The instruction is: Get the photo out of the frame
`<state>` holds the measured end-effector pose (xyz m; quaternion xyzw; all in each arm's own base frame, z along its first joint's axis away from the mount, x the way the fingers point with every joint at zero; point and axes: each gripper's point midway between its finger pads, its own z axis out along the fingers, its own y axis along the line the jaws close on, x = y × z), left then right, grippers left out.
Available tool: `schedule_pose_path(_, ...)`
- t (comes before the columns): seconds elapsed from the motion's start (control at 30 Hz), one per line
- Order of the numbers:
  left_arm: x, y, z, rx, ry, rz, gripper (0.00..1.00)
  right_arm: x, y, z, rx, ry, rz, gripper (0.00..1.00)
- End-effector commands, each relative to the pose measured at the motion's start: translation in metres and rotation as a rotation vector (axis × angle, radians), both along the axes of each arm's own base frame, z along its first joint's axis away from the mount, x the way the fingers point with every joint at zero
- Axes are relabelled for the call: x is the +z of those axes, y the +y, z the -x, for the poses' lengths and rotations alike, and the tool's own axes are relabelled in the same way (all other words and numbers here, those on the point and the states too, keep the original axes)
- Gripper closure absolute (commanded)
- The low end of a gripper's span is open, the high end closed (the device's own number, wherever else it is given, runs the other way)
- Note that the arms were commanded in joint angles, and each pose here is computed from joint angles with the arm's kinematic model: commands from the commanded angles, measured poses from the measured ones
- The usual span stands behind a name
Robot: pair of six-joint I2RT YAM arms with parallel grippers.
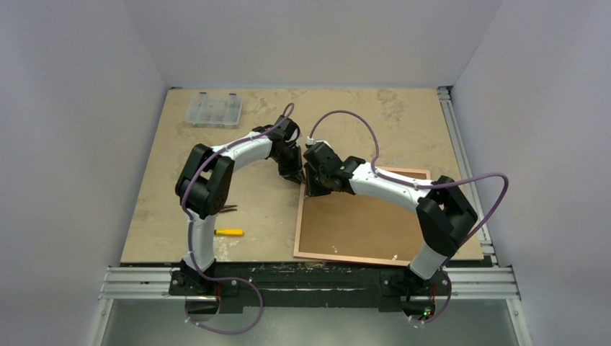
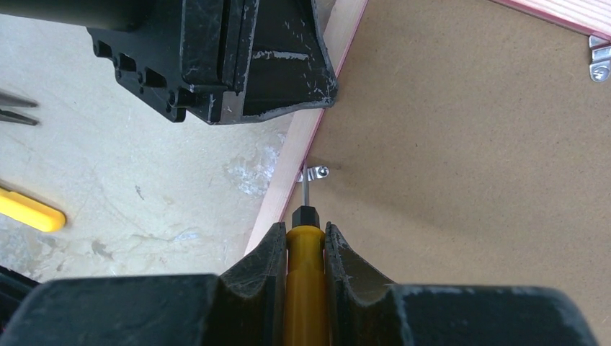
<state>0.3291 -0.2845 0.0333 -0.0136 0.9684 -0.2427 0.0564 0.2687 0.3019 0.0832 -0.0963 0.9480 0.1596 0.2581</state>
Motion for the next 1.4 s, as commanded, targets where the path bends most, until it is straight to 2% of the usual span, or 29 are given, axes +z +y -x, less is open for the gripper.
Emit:
schedule_pose_path(0.0, -0.012, 0.0, 0.021, 0.012, 0.095, -0.013, 1.0, -0.002, 0.002, 0.008, 0.051, 0.042, 0.037, 1.0)
schedule_pose_path(0.6, -0.012, 0.001, 0.021, 0.015, 0.094, -0.014, 1.0, -0.019, -0.019, 0.031, 0.116, 0.154, 0.216, 1.0)
schedule_pose_path(0.83, -0.01, 0.0, 0.02, 0.016, 0.091, -0.012, 1.0, -0.001, -0.028, 0.031, 0.117, 0.127, 0.242, 1.0)
schedule_pose_path(0.93, -0.001, -0.006, 0.02, 0.0, 0.079, 0.032, 1.0, 0.014, -0.028, 0.029, 0.112, 0.082, 0.202, 1.0)
schedule_pose_path(0.97, 0.004, -0.01, 0.02, -0.008, 0.067, 0.06, 0.98, 0.018, -0.027, 0.033, 0.11, 0.082, 0.172, 1.0)
schedule_pose_path(1.03, 0.018, -0.014, 0.016, -0.017, 0.009, 0.112, 0.78, 0.028, -0.029, 0.033, 0.086, 0.044, 0.125, 1.0)
schedule_pose_path(1.07, 0.027, -0.014, 0.014, -0.015, -0.031, 0.126, 0.63, 0.031, -0.032, 0.033, 0.073, 0.034, 0.103, 1.0)
schedule_pose_path(1.1, 0.036, -0.013, 0.011, -0.013, -0.069, 0.129, 0.54, 0.035, -0.034, 0.034, 0.066, 0.021, 0.067, 1.0)
schedule_pose_path(1.17, 0.056, -0.01, 0.007, -0.02, -0.136, 0.132, 0.42, 0.042, -0.04, 0.036, 0.042, 0.009, -0.007, 1.0)
schedule_pose_path(1.23, 0.076, -0.008, 0.005, -0.037, -0.195, 0.145, 0.36, 0.045, -0.049, 0.036, 0.011, 0.007, -0.102, 1.0)
schedule_pose_path(1.37, 0.124, -0.014, 0.007, -0.117, -0.354, 0.247, 0.34, 0.055, -0.069, 0.044, 0.0, 0.026, -0.319, 1.0)
